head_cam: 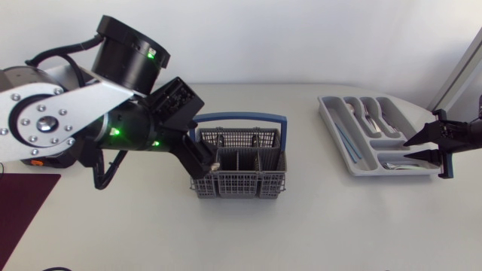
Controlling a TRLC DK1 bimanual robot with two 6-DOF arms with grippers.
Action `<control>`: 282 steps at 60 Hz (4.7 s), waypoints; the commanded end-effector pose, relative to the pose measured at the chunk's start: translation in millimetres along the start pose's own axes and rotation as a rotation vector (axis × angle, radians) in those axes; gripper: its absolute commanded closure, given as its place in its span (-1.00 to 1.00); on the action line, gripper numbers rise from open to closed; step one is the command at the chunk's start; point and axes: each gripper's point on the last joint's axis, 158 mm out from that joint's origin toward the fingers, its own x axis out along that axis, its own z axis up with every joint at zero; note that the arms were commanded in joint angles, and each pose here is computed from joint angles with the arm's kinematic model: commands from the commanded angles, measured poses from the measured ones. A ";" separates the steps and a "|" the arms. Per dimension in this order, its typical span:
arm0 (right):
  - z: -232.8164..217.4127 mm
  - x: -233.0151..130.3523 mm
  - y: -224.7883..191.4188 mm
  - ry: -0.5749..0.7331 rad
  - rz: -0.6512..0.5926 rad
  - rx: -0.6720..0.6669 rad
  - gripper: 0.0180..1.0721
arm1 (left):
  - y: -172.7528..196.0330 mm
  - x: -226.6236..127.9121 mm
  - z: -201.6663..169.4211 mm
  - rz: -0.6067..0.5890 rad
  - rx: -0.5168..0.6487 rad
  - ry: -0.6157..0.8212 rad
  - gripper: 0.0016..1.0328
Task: Unload the cutlery basket into the drawer organizer.
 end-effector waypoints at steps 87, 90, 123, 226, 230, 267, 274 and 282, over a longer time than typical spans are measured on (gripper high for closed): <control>231.7 -20.6 146.6 -0.342 0.122 0.257 0.00 | -29.6 47.2 -5.9 0.178 0.099 0.390 -0.49; 231.9 -20.3 147.4 -0.342 0.125 0.260 0.00 | -31.4 49.9 -6.3 0.178 0.108 0.403 -0.49; 231.0 -16.9 152.9 -0.343 0.126 0.255 0.00 | -26.7 66.3 -28.3 0.218 0.112 0.500 -0.43; 237.6 -20.3 154.5 -0.353 0.116 0.232 -0.05 | 17.9 47.3 -81.9 0.309 0.097 0.621 0.10; 238.2 -20.3 154.3 -0.353 0.116 0.230 -0.05 | 19.8 48.3 -87.2 0.310 0.095 0.635 0.21; 242.4 -19.5 157.7 -0.340 0.123 0.218 -0.05 | 38.2 30.2 -59.6 0.340 0.131 0.508 0.94; 243.8 -19.4 157.8 -0.338 0.124 0.215 -0.05 | 41.3 15.0 -42.7 0.347 0.139 0.454 0.94; 246.1 -18.3 157.5 -0.336 0.124 0.212 -0.05 | 43.2 -4.8 -22.7 0.353 0.152 0.381 0.94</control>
